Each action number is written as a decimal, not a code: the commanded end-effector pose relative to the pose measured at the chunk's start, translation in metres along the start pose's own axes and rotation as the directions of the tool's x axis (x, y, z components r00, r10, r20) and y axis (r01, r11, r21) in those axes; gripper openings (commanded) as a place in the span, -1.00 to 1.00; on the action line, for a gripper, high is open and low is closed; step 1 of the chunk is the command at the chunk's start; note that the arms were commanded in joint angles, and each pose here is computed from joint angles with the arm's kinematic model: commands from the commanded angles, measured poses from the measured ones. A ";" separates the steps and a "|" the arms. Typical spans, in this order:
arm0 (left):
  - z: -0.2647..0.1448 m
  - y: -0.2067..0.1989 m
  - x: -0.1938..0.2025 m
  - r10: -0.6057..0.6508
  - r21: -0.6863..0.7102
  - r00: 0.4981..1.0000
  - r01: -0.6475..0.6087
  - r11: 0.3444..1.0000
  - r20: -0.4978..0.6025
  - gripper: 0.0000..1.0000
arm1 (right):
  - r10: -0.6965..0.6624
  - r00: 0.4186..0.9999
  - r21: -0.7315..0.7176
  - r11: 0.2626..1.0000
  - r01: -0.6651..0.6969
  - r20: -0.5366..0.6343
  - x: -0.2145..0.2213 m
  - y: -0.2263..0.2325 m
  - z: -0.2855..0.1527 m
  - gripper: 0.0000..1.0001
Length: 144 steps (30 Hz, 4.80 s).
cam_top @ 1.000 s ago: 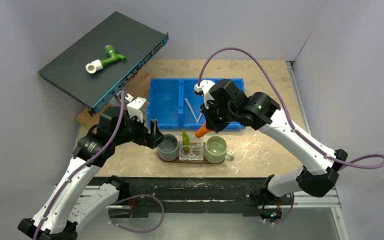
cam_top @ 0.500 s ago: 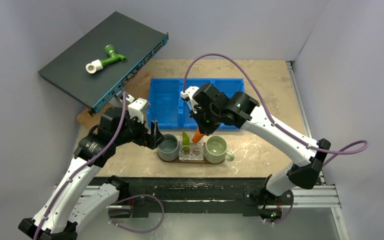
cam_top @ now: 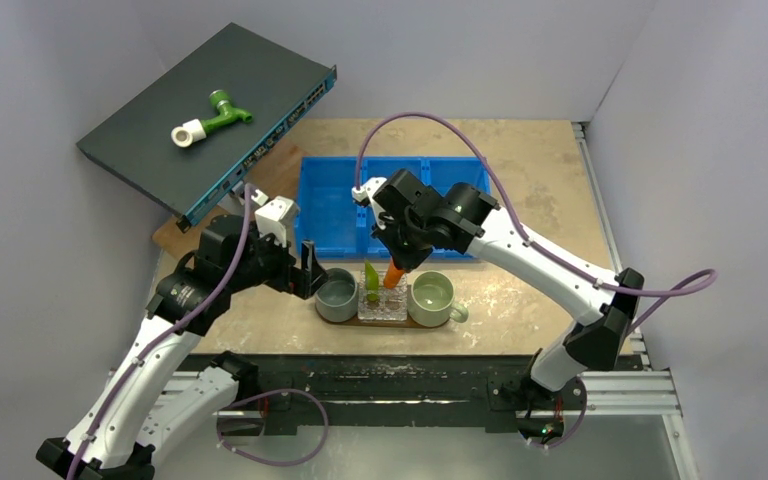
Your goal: Prepare toiletry sets of a toothbrush and toothpaste on the tray
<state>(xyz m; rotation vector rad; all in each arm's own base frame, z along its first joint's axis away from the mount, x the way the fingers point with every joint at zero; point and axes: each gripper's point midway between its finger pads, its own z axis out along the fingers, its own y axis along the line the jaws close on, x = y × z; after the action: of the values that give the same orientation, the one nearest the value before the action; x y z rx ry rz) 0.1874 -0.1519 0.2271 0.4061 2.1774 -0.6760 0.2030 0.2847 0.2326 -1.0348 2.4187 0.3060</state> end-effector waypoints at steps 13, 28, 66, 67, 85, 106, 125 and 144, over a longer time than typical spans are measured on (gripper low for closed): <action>0.000 -0.001 -0.012 0.033 0.007 0.998 -0.033 0.999 0.053 0.99 | -0.011 1.000 0.023 1.000 0.011 0.004 -0.005 -0.001 0.017 -1.00; 0.001 0.000 -0.012 0.036 0.005 0.998 -0.037 0.999 0.051 0.99 | -0.019 0.999 0.045 0.999 0.021 -0.045 0.005 0.002 0.042 -1.00; 0.007 -0.003 -0.011 0.031 0.028 0.999 -0.032 0.999 0.027 0.99 | 0.000 1.000 0.097 0.995 0.002 -0.020 0.002 -0.003 0.049 -0.31; 0.006 -0.003 -0.012 0.033 0.027 0.999 -0.034 0.999 0.029 0.99 | 0.003 1.000 0.082 0.997 -0.003 0.000 -0.004 0.000 0.045 -0.29; 0.007 -0.001 -0.012 0.032 0.015 0.999 -0.033 0.999 0.028 0.99 | 0.064 0.970 0.182 0.977 -0.109 0.236 -0.076 -0.039 0.016 -0.08; 0.005 0.000 -0.012 0.033 0.006 0.999 -0.034 0.999 0.037 0.99 | 0.247 0.955 0.120 0.956 -0.267 0.164 -0.087 -0.107 0.141 -0.02; 0.008 0.003 -0.011 0.034 -0.003 0.999 -0.034 0.999 0.025 0.99 | 0.307 0.944 0.135 0.937 -0.322 0.119 -0.077 -0.133 0.220 0.00; 0.009 0.001 -0.012 0.033 0.006 0.999 -0.033 0.999 0.022 0.99 | 0.290 0.957 0.209 0.936 -0.284 0.002 -0.034 -0.142 0.265 -0.05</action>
<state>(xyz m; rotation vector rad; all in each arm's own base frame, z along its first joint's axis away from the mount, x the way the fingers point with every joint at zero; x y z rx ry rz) 0.1932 -0.1553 0.2213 0.4114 2.2010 -0.6748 0.4149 0.3072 0.0287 -0.5752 2.5781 0.1624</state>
